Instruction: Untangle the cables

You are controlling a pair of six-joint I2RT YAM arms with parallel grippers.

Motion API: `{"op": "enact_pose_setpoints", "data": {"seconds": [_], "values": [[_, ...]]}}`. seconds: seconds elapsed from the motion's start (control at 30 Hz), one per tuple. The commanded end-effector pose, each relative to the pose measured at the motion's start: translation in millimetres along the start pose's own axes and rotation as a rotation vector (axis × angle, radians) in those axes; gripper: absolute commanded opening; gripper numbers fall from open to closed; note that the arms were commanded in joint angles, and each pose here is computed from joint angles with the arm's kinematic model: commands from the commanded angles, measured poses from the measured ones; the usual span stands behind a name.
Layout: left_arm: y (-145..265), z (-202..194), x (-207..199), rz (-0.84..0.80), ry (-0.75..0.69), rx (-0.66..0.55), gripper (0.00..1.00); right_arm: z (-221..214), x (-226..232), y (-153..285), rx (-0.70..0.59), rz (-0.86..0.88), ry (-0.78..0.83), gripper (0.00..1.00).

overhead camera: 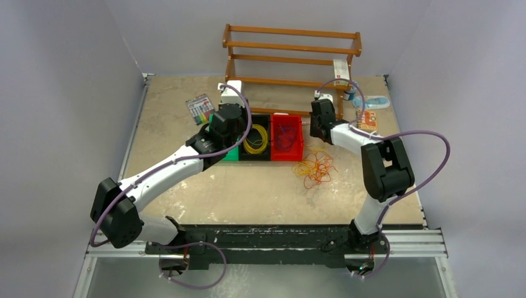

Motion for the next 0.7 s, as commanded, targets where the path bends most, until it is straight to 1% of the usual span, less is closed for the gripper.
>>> {"op": "enact_pose_setpoints", "data": {"seconds": [0.0,0.07,0.1,0.27,0.4,0.5,0.67], "values": [[2.5,21.4,-4.1,-0.009,0.031,-0.059,0.31,25.2,-11.7,9.6,-0.093,-0.051,-0.046,0.08],[2.0,21.0,-4.5,-0.009,0.03,-0.059,0.31,30.5,-15.9,18.8,-0.131,-0.058,-0.07,0.01],[2.0,20.8,-4.3,-0.009,0.029,-0.058,0.31,34.5,-17.4,24.7,-0.155,-0.057,-0.08,0.0],[-2.6,20.5,-7.6,-0.018,0.022,-0.06,0.31,55.2,-28.2,63.3,-0.261,-0.053,-0.123,0.0],[-6.6,21.5,-15.9,-0.062,0.02,-0.067,0.31,68.9,-38.3,97.0,-0.34,-0.05,-0.15,0.0],[-10.0,21.2,-30.6,-0.144,0.022,-0.067,0.31,79.4,-44.5,122.7,-0.398,-0.04,-0.165,0.0],[-15.7,18.1,-68.0,-0.355,0.033,-0.053,0.31,99.6,-48.0,166.5,-0.521,0.029,-0.179,0.0]]}}
Point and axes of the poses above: each gripper's point midway between its finger pads, its own y axis back along the fingers, its own x axis along the line the jaws close on, z = x × y, the point moved 3 cm from there along y, back along the fingers, and after that the axes turned 9 degrees about y, right-handed, at the moved point
